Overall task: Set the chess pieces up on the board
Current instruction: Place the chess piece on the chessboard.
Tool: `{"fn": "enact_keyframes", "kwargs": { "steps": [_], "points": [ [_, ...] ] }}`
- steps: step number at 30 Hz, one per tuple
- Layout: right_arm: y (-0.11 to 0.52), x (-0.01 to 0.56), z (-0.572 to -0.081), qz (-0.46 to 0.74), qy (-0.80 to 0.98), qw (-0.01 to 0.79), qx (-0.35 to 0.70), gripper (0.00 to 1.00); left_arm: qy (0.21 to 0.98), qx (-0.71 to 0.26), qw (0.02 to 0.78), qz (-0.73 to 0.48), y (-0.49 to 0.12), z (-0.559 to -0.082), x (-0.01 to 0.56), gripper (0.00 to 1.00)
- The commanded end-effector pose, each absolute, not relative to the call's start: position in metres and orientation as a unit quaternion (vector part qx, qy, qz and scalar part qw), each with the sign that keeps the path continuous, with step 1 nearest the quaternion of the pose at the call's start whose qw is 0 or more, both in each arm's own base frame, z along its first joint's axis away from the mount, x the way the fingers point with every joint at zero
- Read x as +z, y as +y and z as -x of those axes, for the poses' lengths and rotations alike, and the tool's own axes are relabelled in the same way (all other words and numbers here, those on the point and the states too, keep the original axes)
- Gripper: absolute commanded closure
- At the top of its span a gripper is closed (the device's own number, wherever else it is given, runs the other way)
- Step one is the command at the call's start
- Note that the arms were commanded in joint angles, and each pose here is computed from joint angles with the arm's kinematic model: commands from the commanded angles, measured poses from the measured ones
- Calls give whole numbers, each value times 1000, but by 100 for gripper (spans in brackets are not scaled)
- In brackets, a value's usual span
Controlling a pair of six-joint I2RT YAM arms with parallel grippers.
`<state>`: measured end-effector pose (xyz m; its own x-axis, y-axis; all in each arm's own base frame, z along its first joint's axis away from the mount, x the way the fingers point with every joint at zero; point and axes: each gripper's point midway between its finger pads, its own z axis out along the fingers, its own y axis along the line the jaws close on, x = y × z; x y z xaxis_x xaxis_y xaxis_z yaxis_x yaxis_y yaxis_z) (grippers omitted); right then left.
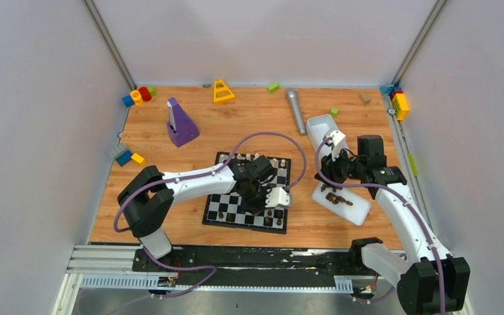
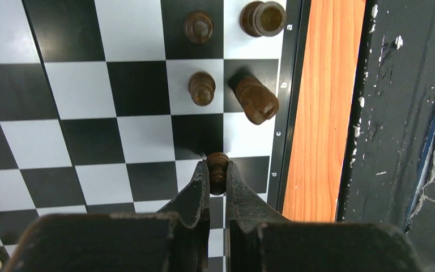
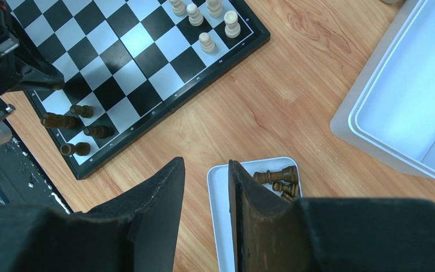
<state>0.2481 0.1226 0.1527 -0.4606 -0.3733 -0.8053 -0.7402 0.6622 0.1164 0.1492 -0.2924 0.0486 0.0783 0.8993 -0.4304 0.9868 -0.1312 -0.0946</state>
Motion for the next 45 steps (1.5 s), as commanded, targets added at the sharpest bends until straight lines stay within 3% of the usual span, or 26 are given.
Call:
{"fn": "enact_keyframes", "kwargs": {
  "steps": [1, 15, 23, 29, 38, 45],
  "points": [
    [123, 159, -250, 350, 813, 408, 225, 65, 630, -203, 142, -736, -317, -157, 59, 90],
    [123, 159, -250, 350, 813, 407, 224, 65, 628, -193, 143, -740, -326, -159, 52, 85],
    [122, 158, -250, 349, 815, 406, 223, 65, 634, -182, 151, -736, -324, -163, 51, 64],
    [122, 156, -250, 349, 816, 403, 224, 65, 635, -158, 199, -730, -319, -174, 69, 38],
    [111, 147, -249, 342, 834, 385, 195, 63, 656, -142, 253, -696, -280, -193, 107, 27],
    [95, 105, -235, 336, 875, 304, 174, 56, 682, -138, 293, -656, -246, -203, 127, 23]
  ]
}}
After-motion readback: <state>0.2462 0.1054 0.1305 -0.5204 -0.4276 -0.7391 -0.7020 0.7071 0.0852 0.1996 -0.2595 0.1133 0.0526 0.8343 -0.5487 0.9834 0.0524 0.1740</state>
